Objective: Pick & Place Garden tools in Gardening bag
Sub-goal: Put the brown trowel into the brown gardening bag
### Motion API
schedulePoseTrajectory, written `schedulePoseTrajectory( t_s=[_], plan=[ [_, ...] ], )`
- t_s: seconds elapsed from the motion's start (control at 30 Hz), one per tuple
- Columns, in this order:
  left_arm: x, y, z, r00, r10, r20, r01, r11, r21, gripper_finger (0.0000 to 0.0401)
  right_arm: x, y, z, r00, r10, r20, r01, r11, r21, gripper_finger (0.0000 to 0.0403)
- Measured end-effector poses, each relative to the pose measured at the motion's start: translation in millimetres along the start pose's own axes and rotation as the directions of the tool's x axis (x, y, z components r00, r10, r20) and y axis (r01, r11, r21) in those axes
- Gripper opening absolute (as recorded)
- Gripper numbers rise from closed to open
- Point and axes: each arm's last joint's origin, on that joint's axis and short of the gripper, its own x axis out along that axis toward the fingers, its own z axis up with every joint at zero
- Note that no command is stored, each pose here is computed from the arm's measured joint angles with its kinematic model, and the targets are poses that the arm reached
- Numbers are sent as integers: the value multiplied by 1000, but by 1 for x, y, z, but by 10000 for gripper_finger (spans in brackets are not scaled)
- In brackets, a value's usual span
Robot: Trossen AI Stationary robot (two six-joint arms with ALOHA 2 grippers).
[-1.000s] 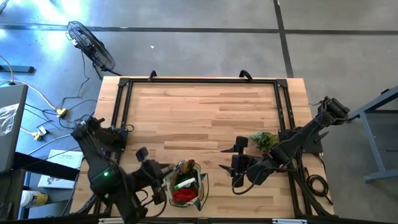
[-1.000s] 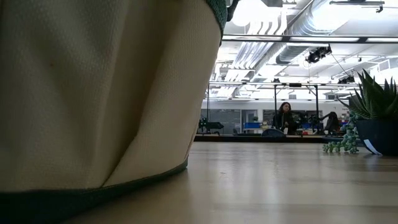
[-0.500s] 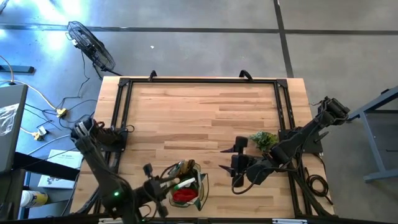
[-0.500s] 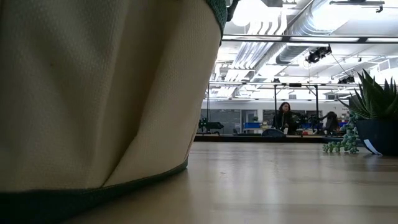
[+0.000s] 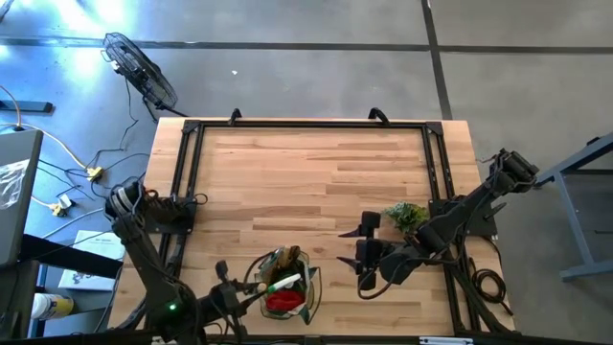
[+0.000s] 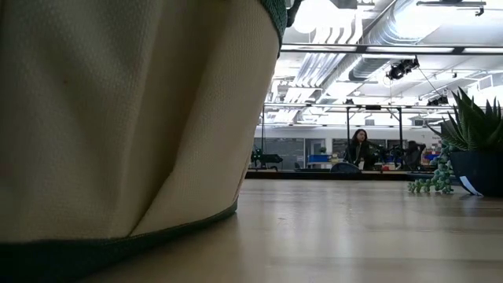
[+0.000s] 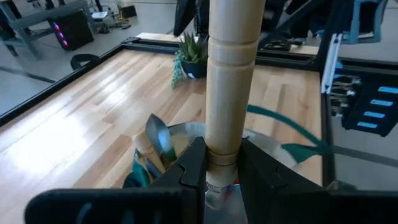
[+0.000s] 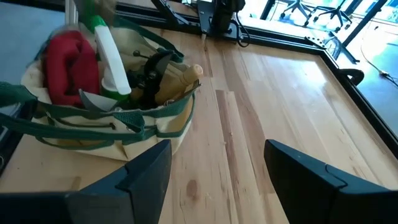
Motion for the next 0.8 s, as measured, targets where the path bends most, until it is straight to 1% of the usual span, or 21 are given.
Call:
schedulePoseTrajectory(
  t_s=[0.07,0.2,0.33,0.47,0.53,0.8],
  plan=[
    [2,1,-5,1000,2,-2,-2,1000,4,54,0,0,1,1000,1,6,-1,1000,5,248],
    [3,2,-12,1000,4,-10,-5,999,-33,54,0,0,1,1000,2,8,-2,1000,7,248],
    [5,1,-17,1000,-15,-26,12,997,-82,54,0,0,1,1000,3,12,-3,1000,11,248],
    [8,-3,-26,999,-40,-23,37,993,-110,54,0,0,1,1000,2,12,-3,1000,11,248],
    [11,-3,-33,999,-50,-18,48,992,-117,54,0,0,1,1000,2,12,-3,1000,11,248],
    [21,-1,-66,996,-93,5,92,972,-215,54,0,0,1,1000,2,12,-3,1000,11,248]
  ],
)
